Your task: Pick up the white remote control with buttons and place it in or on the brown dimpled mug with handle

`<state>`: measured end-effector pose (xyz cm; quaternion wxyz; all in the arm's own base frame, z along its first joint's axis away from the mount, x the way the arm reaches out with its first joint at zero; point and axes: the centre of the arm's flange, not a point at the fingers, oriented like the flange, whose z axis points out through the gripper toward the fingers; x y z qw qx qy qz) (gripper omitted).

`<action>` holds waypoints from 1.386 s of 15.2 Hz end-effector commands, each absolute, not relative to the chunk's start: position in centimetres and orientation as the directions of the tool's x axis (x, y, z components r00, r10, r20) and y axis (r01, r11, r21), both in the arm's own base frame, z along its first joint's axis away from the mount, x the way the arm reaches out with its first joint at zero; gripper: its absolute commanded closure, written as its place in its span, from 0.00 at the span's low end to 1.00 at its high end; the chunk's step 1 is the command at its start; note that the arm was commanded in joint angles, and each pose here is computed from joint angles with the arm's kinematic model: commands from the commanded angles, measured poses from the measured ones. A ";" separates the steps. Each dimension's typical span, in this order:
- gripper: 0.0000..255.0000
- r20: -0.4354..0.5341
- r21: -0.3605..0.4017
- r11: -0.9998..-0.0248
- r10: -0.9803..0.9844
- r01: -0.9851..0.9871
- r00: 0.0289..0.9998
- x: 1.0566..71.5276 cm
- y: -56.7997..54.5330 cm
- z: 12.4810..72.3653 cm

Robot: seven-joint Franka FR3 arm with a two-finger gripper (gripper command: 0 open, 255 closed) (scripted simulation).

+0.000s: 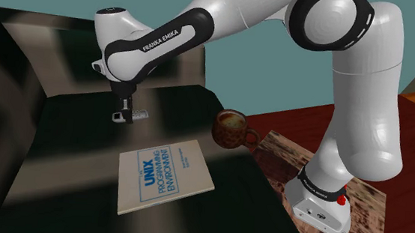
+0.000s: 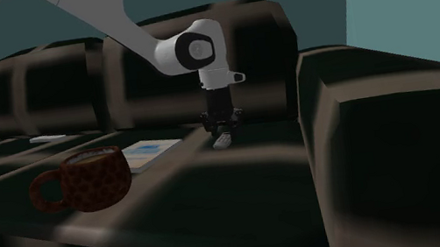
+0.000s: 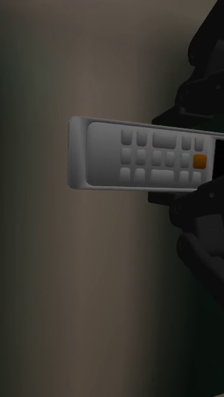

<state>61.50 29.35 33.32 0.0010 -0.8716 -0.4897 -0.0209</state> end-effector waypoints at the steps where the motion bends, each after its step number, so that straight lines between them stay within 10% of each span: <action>1: 1.00 0.034 0.018 -0.522 0.853 0.853 0.522 61.6 29.2 33.1; 21: 1.00 0.034 0.018 -0.522 0.853 0.853 0.522 61.6 29.2 39.9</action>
